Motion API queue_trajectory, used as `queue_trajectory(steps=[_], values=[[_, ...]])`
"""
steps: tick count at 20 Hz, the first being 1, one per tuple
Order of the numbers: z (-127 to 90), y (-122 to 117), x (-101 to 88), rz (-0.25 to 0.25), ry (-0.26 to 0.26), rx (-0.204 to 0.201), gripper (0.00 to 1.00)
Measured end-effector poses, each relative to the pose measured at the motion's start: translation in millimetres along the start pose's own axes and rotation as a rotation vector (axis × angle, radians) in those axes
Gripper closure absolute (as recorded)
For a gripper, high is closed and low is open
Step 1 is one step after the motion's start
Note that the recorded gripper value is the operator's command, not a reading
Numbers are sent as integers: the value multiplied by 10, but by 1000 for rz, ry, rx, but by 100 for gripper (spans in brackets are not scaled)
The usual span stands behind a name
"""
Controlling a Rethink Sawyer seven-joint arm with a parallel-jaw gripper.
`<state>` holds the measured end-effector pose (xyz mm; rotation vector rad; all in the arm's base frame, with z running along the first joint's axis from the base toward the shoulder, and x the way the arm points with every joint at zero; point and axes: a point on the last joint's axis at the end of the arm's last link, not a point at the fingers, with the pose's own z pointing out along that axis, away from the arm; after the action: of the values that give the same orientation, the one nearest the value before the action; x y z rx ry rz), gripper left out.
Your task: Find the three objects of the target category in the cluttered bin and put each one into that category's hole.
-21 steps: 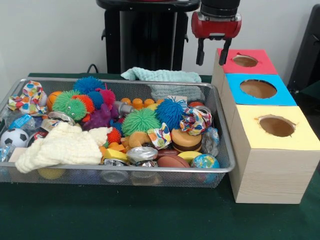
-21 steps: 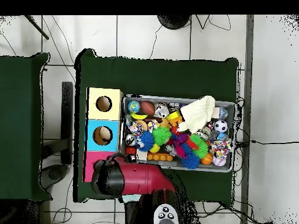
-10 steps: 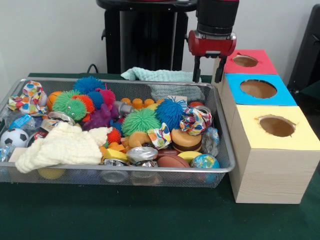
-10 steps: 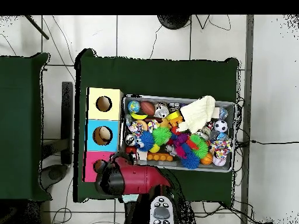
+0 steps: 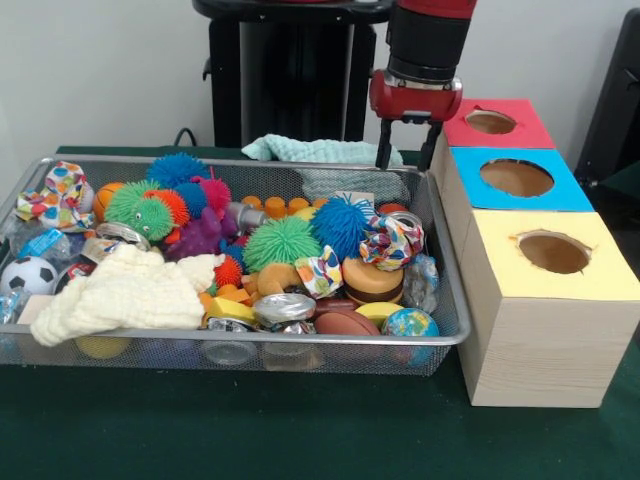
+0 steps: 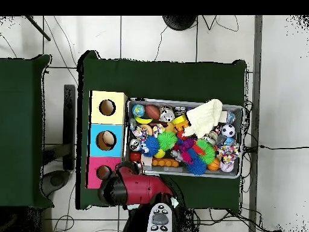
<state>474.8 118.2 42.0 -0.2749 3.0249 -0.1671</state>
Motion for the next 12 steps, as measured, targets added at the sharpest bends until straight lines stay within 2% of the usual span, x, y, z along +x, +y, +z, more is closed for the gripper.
queue_trajectory(steps=[2, 4, 6, 10, 12], values=[[0, -6, -9, -5, -12, 3, 0], [4, -34, -37, -16, -45, 9, 0], [5, -65, -70, -26, -84, 17, 0], [-7, -136, -203, -37, -202, 38, 0], [-14, -161, -245, -33, -231, 43, 0]])
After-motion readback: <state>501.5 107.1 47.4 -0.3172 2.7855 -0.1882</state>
